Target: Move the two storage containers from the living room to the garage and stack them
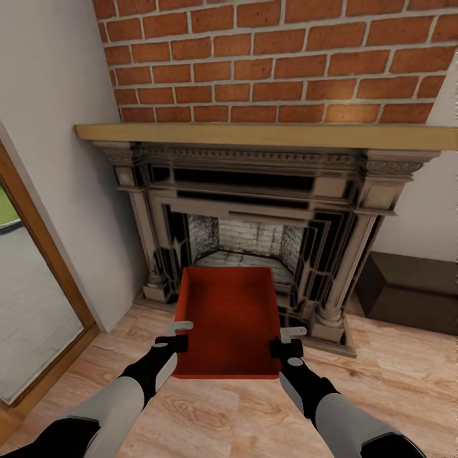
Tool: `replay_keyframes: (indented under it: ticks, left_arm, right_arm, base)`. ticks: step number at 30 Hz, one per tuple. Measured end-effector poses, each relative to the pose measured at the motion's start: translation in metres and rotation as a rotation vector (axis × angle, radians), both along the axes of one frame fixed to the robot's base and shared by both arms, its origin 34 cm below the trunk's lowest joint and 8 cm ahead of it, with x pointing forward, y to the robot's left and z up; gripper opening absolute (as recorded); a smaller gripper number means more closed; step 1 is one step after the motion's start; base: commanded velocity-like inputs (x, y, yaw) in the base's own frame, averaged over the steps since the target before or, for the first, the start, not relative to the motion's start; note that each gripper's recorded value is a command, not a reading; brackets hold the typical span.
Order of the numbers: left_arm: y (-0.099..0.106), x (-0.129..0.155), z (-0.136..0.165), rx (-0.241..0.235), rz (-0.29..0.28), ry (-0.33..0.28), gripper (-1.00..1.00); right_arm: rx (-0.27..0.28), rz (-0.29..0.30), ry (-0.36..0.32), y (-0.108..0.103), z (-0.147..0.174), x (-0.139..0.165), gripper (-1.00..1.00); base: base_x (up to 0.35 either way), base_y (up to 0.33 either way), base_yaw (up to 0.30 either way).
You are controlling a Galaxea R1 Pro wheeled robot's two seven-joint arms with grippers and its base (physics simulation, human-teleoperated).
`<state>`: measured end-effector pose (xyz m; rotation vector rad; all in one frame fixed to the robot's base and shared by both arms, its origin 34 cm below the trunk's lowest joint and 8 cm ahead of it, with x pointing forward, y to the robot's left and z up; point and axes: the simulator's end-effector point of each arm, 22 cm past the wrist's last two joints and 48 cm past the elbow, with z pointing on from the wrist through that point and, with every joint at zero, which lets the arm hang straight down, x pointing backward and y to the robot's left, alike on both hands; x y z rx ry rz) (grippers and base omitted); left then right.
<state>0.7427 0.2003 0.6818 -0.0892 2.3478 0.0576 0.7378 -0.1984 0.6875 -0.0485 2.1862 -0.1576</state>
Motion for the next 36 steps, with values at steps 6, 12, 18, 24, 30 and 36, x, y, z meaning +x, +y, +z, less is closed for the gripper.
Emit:
replay_keyframes:
  ticks: [6,12,18,24,30,36]
  left_arm:
    - [0.0,0.002,0.006,0.0,0.0,-0.009,-1.0]
    - [0.0,0.003,0.011,0.0,-0.001,-0.018,-1.0]
    - [-0.001,0.004,0.017,0.001,-0.001,-0.028,-1.0]
    - [0.0,0.006,0.022,0.001,-0.001,-0.036,-1.0]
    - [-0.001,0.007,0.027,0.001,-0.001,-0.045,-1.0]
    - [0.0,0.008,0.032,0.001,-0.001,-0.053,-1.0]
  right_arm:
    - [0.0,0.0,-0.009,0.0,0.005,0.001,-1.0]
    - [0.0,0.0,-0.018,0.0,0.011,0.003,-1.0]
    - [0.0,0.0,-0.028,0.0,0.016,0.004,-1.0]
    - [0.001,0.0,-0.036,0.0,0.021,0.005,-1.0]
    - [0.0,0.0,-0.045,-0.001,0.026,0.006,-1.0]
    - [0.001,-0.001,-0.053,0.0,0.032,0.008,-1.0]
  base:
    - [0.0,0.0,-0.112]
    - [0.0,0.0,-0.112]
    - [0.0,0.0,-0.12]
    - [0.0,0.0,-0.122]
    - [0.0,0.0,-0.127]
    - [0.0,0.0,-0.142]
